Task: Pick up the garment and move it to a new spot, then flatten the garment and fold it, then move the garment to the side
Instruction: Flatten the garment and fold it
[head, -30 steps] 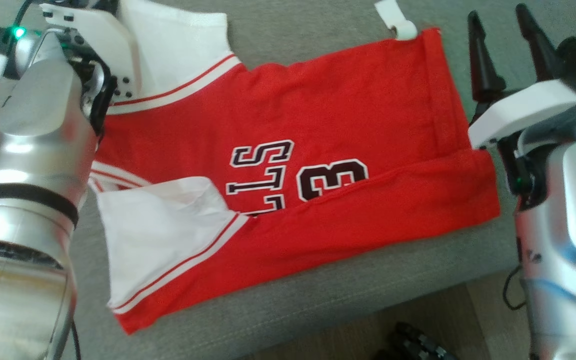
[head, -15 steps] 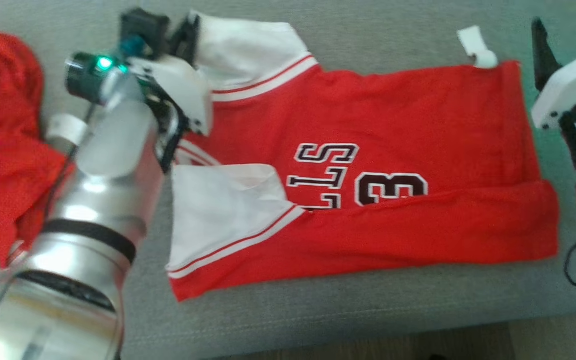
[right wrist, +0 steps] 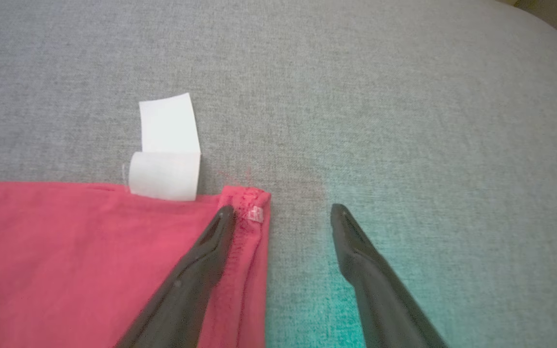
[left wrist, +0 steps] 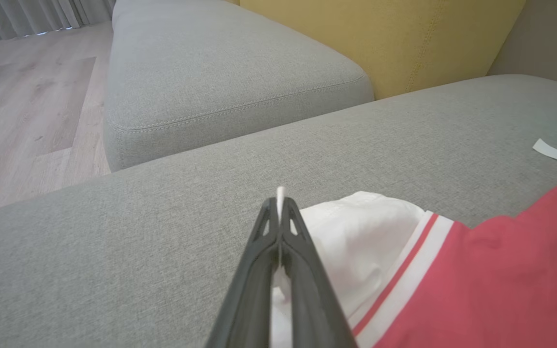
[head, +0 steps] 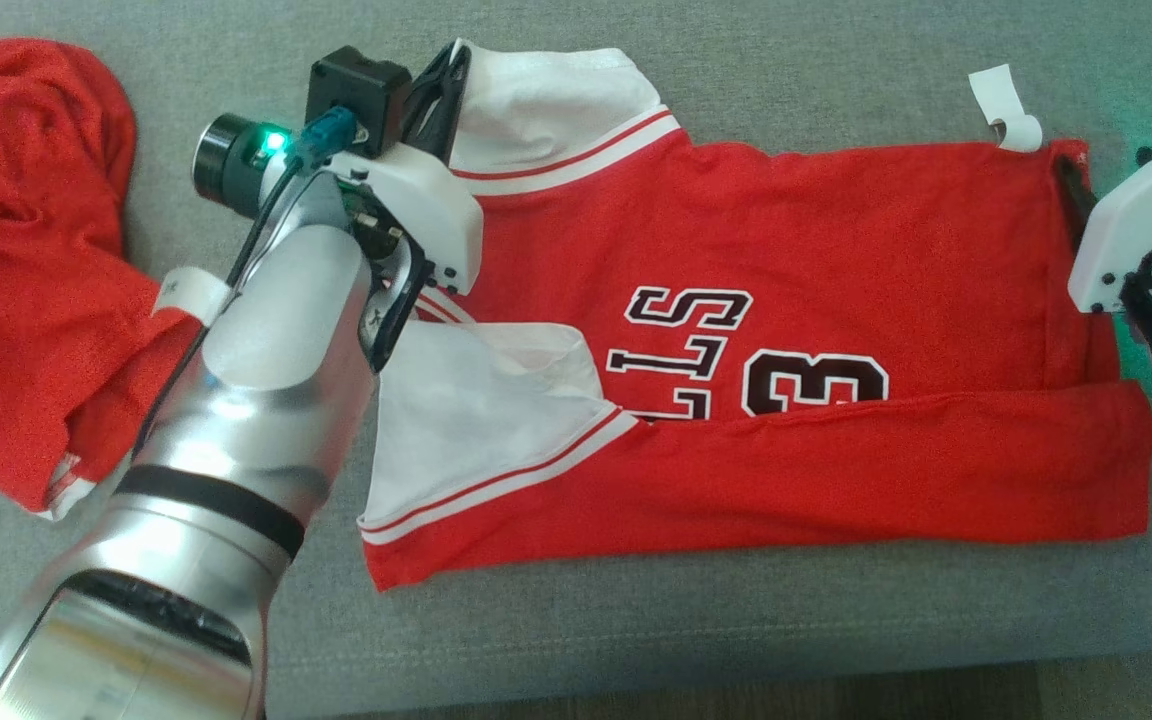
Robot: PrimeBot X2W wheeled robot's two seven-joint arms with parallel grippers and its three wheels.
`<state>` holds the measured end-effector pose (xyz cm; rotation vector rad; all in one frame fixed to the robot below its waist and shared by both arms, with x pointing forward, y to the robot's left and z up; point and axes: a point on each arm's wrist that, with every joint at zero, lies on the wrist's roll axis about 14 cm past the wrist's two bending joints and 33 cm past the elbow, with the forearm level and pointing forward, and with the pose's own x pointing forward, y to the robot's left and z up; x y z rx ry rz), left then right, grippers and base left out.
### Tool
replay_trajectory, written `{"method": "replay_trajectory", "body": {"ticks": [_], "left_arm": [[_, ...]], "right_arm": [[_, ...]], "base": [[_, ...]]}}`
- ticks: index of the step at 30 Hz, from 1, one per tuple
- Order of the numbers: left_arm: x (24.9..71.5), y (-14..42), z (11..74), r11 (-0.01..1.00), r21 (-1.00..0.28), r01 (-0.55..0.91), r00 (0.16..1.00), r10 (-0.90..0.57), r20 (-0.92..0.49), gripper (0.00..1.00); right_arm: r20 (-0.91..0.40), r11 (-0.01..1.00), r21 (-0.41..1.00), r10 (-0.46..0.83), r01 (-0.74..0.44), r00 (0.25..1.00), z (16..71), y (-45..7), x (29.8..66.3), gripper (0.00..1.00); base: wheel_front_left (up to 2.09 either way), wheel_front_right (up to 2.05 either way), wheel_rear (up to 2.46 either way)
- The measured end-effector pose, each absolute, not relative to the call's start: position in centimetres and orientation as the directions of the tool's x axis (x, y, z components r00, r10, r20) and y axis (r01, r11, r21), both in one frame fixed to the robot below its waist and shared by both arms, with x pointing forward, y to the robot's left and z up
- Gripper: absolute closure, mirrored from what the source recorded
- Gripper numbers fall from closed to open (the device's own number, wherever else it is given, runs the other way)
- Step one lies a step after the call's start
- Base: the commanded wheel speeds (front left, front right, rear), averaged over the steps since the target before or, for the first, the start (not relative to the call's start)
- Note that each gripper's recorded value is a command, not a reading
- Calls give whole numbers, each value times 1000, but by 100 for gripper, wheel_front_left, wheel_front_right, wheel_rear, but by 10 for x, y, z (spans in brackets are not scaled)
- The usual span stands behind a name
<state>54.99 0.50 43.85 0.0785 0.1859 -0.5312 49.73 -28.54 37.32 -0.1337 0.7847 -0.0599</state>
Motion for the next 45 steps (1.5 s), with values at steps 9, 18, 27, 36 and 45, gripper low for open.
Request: {"method": "replay_trajectory", "body": {"ticks": [9, 18, 27, 36, 45], "left_arm": [[555, 6, 438, 863, 20, 506, 848, -493, -197, 100], [562, 18, 431, 875, 24, 483, 858, -468, -210, 100], [574, 31, 442, 894, 37, 446, 882, -433, -186, 100], [605, 39, 481, 907, 66, 415, 908, -409, -94, 100], [619, 44, 496, 916, 74, 394, 919, -391, -52, 100]], "right_arm": [[-714, 992, -122, -76, -16, 696, 367, -281, 501, 0], [-718, 998, -57, -31, -14, 695, 361, -271, 512, 100], [-658, 995, -95, -73, 13, 749, 373, -288, 515, 100], [-436, 987, -150, -126, 66, 891, 433, -305, 560, 100], [-328, 988, -130, -117, 78, 937, 448, -293, 573, 100]], "base": [[0, 0, 0], [0, 0, 0], [0, 0, 0], [0, 0, 0], [0, 0, 0]]}}
